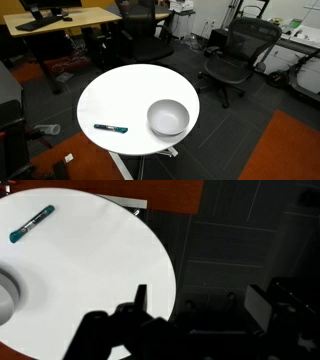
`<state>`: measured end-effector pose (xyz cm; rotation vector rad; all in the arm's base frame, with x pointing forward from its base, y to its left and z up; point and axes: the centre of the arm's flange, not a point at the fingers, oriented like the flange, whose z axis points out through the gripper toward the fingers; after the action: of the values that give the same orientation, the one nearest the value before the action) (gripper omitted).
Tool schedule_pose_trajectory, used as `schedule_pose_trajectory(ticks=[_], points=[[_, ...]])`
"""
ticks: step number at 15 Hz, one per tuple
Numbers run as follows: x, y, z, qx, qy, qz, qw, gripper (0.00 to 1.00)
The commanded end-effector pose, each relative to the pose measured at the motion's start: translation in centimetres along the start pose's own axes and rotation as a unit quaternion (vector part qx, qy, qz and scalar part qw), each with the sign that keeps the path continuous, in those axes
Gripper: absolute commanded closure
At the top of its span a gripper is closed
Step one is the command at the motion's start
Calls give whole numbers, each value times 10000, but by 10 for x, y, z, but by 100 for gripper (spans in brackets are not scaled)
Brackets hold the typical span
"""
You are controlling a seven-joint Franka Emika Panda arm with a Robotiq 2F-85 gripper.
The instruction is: Put the pen in the grey bowl
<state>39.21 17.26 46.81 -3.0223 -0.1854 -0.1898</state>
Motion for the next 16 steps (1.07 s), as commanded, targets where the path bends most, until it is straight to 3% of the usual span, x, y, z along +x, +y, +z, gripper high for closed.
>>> schedule_pose_trajectory(ticks=[1,9,16], points=[[0,0,0,0,0,0,10000,0],[0,11,4,-55,75,203,9997,0],[-1,69,10,-358,421,1202,9912,0]])
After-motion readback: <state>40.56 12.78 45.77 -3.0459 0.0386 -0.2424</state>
